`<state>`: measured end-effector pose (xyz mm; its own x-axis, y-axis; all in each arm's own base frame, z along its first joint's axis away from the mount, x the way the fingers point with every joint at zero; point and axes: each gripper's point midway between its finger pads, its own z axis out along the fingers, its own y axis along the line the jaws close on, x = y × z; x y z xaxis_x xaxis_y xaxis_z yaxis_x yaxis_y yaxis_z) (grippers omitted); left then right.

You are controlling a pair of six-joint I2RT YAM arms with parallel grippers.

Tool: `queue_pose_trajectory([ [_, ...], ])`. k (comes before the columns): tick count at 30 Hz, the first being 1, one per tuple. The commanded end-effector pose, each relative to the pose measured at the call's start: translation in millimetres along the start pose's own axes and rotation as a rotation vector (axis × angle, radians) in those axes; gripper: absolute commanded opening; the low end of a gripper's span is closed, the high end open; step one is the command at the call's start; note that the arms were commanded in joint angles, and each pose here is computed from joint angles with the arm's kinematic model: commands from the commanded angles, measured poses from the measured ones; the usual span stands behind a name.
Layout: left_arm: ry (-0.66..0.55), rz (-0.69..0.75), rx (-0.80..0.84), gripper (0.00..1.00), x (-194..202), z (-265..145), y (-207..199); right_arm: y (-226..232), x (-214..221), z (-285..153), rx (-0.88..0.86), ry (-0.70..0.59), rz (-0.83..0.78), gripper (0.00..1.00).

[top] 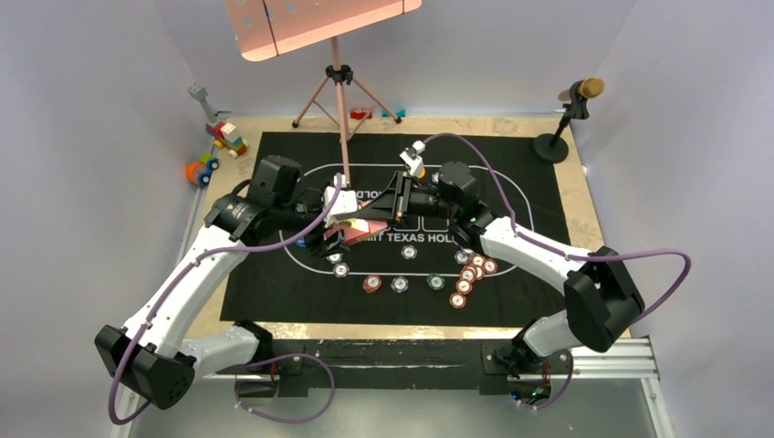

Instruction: Distribute texas hold em gaming equipment

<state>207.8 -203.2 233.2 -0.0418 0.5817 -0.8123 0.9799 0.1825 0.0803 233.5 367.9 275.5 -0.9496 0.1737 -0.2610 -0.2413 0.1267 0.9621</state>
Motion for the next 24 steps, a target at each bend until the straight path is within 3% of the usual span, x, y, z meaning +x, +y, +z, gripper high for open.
queue_pose_trajectory([
  [1, -0.043, 0.024, 0.007, 0.72, -19, -5, 1, 34, -19, 0, -0.092, -0.075, -0.049, 0.19],
  [7, -0.039, 0.03, -0.022, 0.48, -18, -6, 4, 32, -17, 1, -0.07, -0.07, -0.049, 0.25],
  [10, -0.034, 0.026, -0.046, 0.15, -18, -8, 7, 27, -14, 1, -0.028, -0.063, -0.063, 0.36],
  [12, -0.028, 0.028, -0.053, 0.04, -17, -10, 8, 17, -11, -2, 0.031, -0.064, -0.079, 0.41],
  [24, -0.037, 0.011, -0.024, 0.02, -14, -5, 3, 19, 2, -16, 0.039, -0.069, -0.097, 0.42],
])
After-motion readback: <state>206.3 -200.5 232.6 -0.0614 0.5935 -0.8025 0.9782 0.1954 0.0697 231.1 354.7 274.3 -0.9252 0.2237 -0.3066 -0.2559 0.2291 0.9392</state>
